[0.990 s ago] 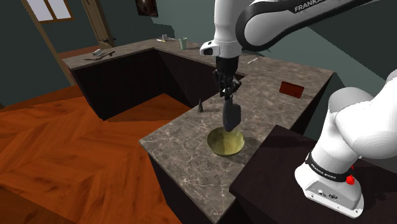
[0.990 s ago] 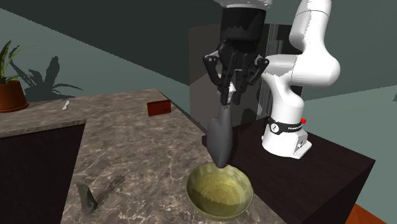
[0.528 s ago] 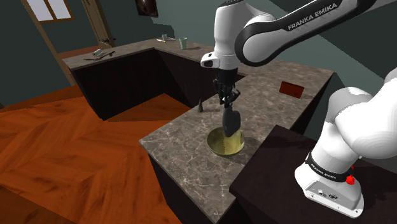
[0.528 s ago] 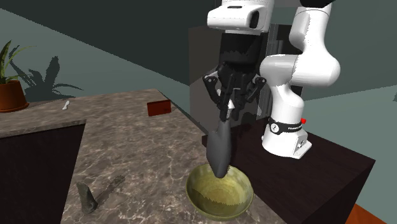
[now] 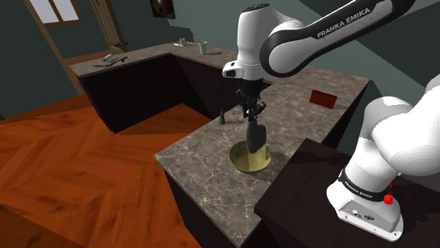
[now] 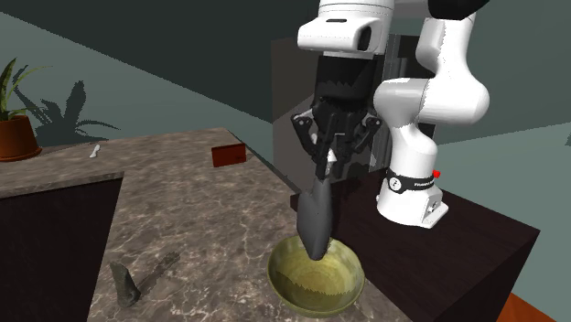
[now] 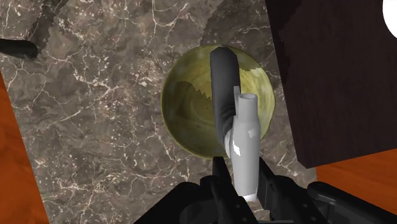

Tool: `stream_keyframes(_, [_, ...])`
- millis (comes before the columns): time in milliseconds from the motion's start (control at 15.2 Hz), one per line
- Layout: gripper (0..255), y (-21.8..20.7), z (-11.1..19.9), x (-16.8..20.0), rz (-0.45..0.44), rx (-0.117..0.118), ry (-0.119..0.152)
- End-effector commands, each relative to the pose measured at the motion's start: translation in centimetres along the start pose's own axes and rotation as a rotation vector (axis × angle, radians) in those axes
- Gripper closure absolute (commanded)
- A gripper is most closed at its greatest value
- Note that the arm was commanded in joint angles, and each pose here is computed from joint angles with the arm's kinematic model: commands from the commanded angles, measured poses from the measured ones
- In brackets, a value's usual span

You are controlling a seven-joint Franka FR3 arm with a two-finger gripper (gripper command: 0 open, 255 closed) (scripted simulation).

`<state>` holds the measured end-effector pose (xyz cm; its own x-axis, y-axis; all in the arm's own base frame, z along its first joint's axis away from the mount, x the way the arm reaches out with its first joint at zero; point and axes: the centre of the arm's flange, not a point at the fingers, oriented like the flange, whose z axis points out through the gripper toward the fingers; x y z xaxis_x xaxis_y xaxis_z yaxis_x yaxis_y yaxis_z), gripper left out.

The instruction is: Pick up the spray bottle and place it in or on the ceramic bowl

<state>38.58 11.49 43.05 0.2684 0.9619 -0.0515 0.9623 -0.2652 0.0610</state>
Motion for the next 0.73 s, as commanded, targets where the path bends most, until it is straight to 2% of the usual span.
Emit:
stream_keyframes(0, [0,0.0,0.0,0.0,0.000,0.000,0.000])
stream_keyframes(330, [0,0.0,0.0,0.0,0.000,0.000,0.000])
stream_keyframes(594, [0,0.0,-5.0,0.0,0.000,0.000,0.000])
stream_keyframes(660, [0,0.0,-5.0,0.0,0.000,0.000,0.000])
